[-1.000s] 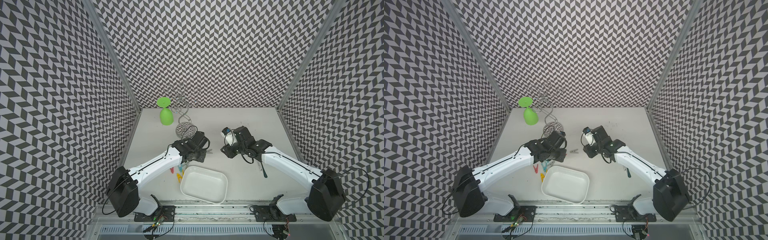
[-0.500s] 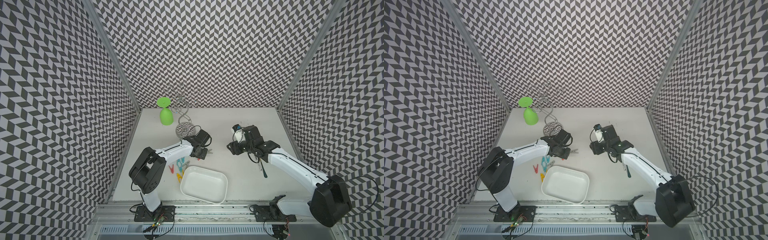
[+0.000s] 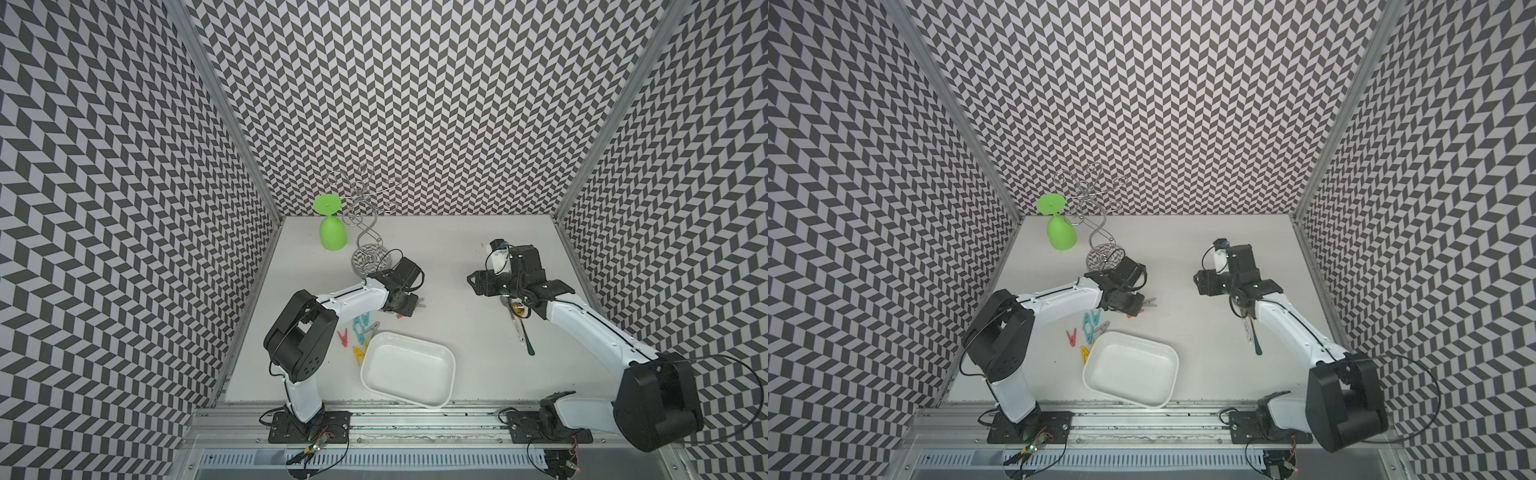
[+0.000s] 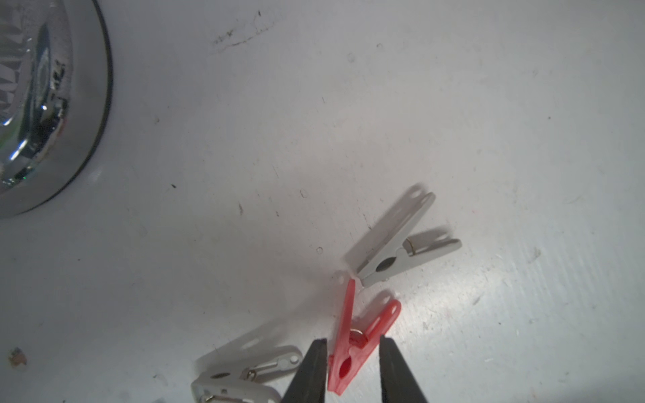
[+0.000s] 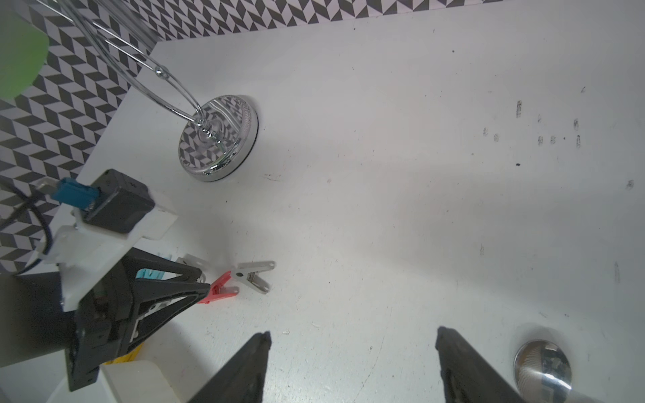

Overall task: Take the clothespins out of the storage box
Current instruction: Place the clothespin at the center of the board, then reset both arms

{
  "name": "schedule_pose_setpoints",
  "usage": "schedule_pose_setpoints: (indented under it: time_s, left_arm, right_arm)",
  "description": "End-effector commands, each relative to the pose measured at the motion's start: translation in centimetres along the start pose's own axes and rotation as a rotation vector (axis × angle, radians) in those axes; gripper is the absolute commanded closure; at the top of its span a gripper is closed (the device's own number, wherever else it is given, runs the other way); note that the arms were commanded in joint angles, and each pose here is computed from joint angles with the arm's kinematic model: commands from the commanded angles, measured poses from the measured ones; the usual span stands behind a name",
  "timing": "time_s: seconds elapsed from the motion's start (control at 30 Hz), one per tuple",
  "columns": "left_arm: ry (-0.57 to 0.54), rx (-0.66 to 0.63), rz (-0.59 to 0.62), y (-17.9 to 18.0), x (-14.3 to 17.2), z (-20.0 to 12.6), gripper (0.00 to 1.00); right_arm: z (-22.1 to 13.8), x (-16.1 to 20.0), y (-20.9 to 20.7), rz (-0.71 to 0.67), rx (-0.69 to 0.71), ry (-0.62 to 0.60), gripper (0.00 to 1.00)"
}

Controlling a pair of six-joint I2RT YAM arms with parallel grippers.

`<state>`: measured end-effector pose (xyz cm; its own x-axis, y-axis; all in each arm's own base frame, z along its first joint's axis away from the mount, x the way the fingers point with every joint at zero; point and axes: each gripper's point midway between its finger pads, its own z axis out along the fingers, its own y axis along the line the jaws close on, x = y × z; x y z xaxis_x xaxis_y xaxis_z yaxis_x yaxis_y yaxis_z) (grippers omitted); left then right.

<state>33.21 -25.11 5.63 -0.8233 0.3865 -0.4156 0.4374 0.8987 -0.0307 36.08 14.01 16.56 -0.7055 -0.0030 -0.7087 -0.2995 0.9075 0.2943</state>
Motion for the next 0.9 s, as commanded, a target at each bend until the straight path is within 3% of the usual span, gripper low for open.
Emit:
schedule_pose_setpoints:
  time_s: [0.0,0.17,0.23,0.27,0.47,0.63,0.7,0.87]
  left_arm:
    - [-0.103,0.019,0.001,0.3,-2.6,-1.7,0.64]
    - [-0.213,0.010,-0.019,2.4,-4.5,-3.8,0.58]
    - [-0.262,-0.003,-0.028,3.8,-5.4,-4.7,0.58]
    - [-0.292,-0.013,-0.033,4.7,-6.0,-5.2,0.55]
    - [-0.485,-0.065,-0.047,9.2,-8.7,-8.6,0.38]
    - [-0.588,-0.128,-0.040,13.0,-8.8,-9.8,0.23]
    - [-0.632,-0.159,-0.035,14.5,-8.6,-10.3,0.00]
    - [-0.789,-0.236,0.017,16.9,-7.7,-12.6,0.00]
  right_arm:
    - [0.1,-1.7,-0.4,0.023,-0.016,-0.071,0.21]
    - [-0.6,-4.2,-3.0,0.032,0.058,-0.163,0.15]
    - [-1.0,-5.3,-4.0,0.026,0.092,-0.208,0.08]
    - [-1.2,-6.0,-4.5,0.017,0.108,-0.231,0.00]
    - [-1.6,-7.9,-6.8,-0.034,0.191,-0.304,0.01]
    - [-1.9,-7.7,-8.9,-0.084,0.283,-0.375,0.01]
    - [-2.0,-7.3,-10.1,-0.089,0.344,-0.384,0.00]
    - [-2.1,-5.9,-12.8,-0.102,0.447,-0.427,0.00]
